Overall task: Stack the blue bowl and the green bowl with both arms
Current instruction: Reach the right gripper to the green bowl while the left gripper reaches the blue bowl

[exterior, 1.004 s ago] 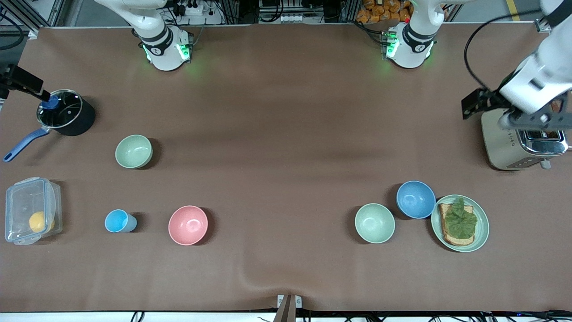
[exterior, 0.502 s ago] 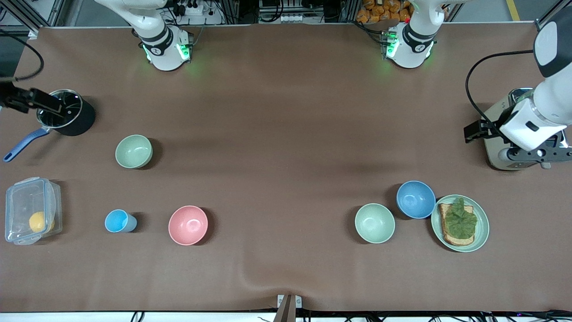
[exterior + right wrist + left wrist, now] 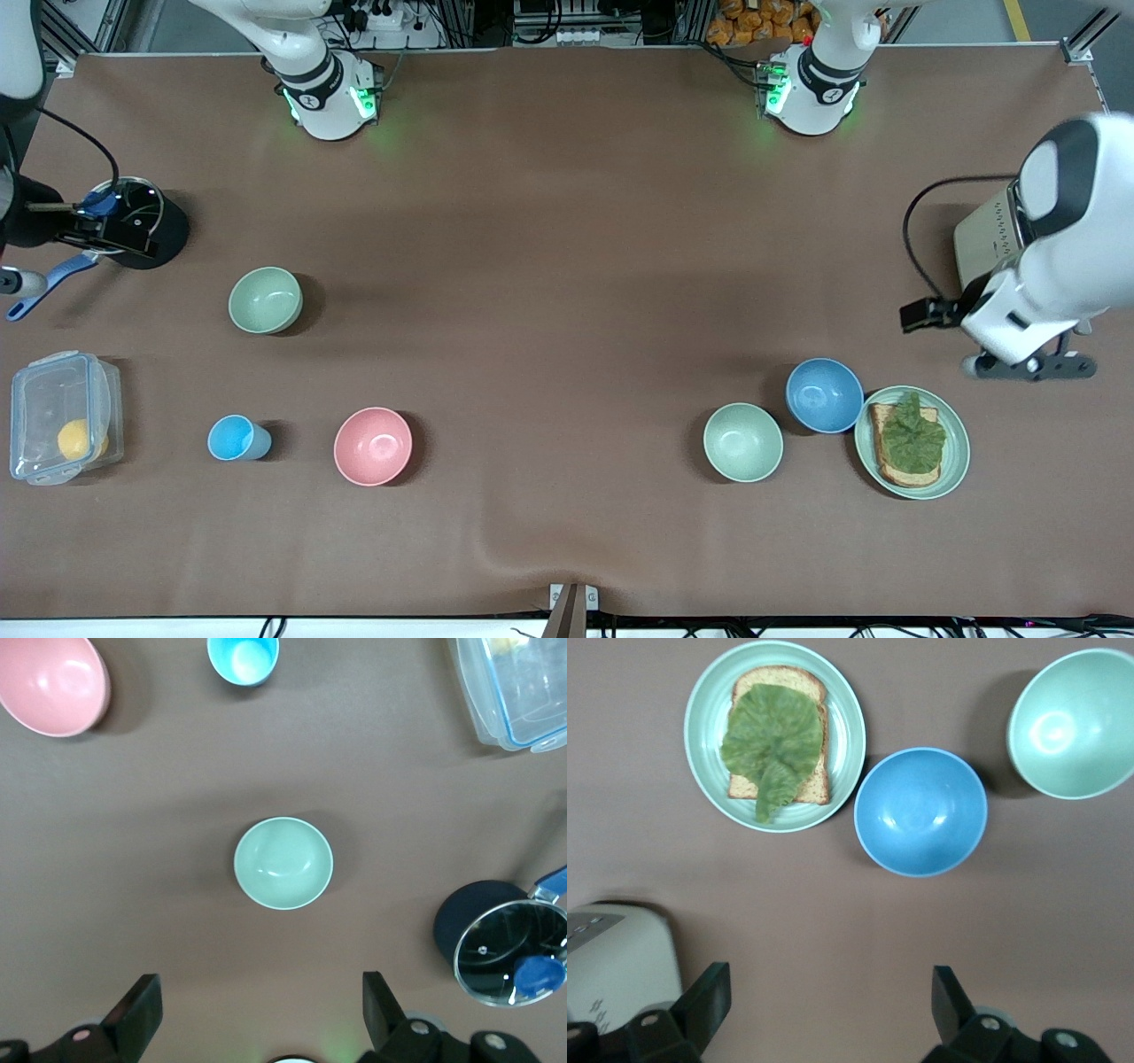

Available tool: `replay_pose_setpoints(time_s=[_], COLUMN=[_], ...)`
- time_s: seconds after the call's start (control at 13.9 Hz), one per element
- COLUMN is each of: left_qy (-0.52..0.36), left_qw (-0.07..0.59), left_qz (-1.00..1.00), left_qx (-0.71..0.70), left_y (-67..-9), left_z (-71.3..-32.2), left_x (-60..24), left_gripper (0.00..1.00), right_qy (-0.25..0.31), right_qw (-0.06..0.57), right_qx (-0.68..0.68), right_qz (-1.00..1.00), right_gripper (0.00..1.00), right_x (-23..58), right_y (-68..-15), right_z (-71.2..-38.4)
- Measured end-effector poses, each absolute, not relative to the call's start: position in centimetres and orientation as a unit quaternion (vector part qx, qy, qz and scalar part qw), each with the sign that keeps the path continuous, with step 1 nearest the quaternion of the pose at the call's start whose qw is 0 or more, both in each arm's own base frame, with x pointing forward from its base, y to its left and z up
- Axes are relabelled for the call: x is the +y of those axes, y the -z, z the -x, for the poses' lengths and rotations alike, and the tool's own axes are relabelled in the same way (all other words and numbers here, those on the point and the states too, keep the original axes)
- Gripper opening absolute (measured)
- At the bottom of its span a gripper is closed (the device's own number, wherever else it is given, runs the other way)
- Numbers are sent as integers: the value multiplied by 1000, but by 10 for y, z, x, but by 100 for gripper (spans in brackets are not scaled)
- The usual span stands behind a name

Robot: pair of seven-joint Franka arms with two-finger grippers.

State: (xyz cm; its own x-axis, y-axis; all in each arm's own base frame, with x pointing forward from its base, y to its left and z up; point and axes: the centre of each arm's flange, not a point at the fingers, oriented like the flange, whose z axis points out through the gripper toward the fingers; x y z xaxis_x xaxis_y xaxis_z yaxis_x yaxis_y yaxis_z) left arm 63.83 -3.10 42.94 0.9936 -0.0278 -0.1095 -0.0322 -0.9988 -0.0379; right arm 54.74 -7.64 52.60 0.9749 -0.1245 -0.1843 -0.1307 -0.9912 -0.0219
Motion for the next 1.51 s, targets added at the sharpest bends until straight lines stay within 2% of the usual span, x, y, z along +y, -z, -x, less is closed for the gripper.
replay_pose_setpoints(time_s=[0.22, 0.5, 0.79, 1.29, 1.51], left_qy=[-75, -74, -66, -20, -22], left_qw=[14, 23, 33, 15, 12], left_qz=[997, 997, 997, 999, 999], left_qx=[13, 8, 17, -25, -29], left_y=[-367, -338, -306, -219, -201], left_z=[-653, -661, -669, -679, -676], left_x=[-27, -8, -6, -21, -37], left_gripper=[100, 100, 100, 100, 100], right_qy=[-98, -99, -66, -22, -14], right_qw=[23, 25, 24, 19, 15], right_qx=[50, 32, -22, -23, -39], right_qz=[994, 994, 997, 999, 999], right_gripper=[100, 100, 100, 100, 100], right_x=[-103, -102, -106, -115, -120], right_y=[-485, -429, -363, -303, -277], right_z=[-539, -529, -511, -495, -498])
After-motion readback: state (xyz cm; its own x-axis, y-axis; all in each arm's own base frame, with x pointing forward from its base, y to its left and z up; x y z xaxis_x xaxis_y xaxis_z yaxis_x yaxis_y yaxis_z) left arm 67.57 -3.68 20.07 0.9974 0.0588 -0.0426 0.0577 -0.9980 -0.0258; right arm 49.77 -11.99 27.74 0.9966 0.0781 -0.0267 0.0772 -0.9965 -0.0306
